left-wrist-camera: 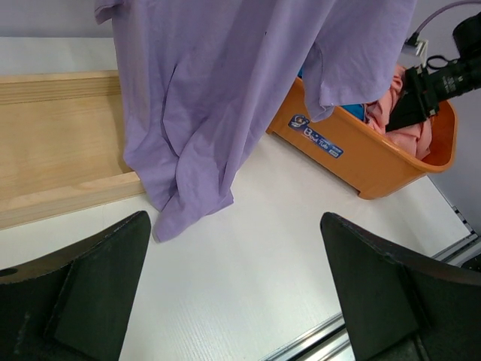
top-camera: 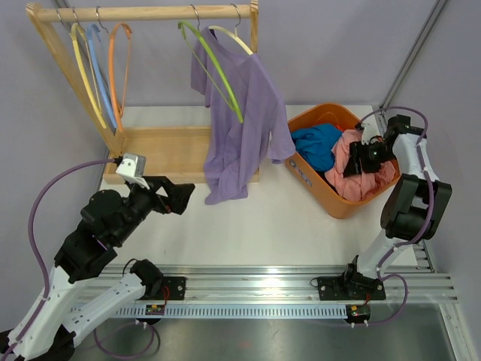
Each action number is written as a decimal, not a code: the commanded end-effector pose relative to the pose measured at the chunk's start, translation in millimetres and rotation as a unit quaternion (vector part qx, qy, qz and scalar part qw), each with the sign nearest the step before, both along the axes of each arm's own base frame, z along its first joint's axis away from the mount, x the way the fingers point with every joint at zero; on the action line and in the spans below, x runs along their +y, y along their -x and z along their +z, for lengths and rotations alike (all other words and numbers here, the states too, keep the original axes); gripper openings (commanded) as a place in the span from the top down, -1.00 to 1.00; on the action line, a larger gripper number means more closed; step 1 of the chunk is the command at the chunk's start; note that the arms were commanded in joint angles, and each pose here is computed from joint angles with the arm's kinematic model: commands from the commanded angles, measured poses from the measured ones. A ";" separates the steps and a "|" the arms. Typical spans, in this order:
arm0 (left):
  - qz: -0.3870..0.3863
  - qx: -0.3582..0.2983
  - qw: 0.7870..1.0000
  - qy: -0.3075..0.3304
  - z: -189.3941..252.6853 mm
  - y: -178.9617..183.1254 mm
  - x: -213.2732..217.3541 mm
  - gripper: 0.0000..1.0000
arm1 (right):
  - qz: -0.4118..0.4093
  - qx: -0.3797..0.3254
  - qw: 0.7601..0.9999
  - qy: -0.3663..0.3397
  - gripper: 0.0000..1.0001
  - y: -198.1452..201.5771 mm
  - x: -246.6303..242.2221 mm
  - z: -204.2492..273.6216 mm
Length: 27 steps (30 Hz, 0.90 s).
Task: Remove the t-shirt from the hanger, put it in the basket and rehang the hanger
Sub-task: Place the tshirt into the basket, then grab a hanger with a tshirt on it with the right arm
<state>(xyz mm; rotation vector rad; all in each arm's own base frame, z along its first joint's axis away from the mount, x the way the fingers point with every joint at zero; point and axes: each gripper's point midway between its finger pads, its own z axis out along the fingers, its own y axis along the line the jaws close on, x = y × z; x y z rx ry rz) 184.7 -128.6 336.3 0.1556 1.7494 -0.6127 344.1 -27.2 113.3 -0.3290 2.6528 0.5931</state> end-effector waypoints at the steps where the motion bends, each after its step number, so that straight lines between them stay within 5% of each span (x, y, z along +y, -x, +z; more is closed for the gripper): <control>1: 0.007 -0.020 0.999 0.024 11.3 -5.4 -2.4 -0.97 | 0.008 -0.102 0.994 0.043 -0.17 -25.1 -11.5 69.9; 5: 0.006 -0.022 1.000 0.021 12.1 -7.4 -4.0 -0.98 | 0.002 -0.140 0.989 0.040 -0.43 -32.0 -9.0 112.2; 15: 0.005 -0.020 1.000 0.016 12.4 -9.4 -5.7 -0.98 | 0.020 -0.215 0.976 0.014 -0.61 -35.7 6.4 184.0; 24: 0.006 -0.018 1.000 0.019 13.9 -10.5 -6.6 -0.98 | 0.198 -0.295 0.923 -0.150 -0.55 -6.2 132.0 281.3; 27: 0.007 -0.013 1.000 0.020 15.3 -9.9 -6.5 -0.98 | 0.185 -0.304 0.915 -0.189 -0.53 -6.9 167.9 313.6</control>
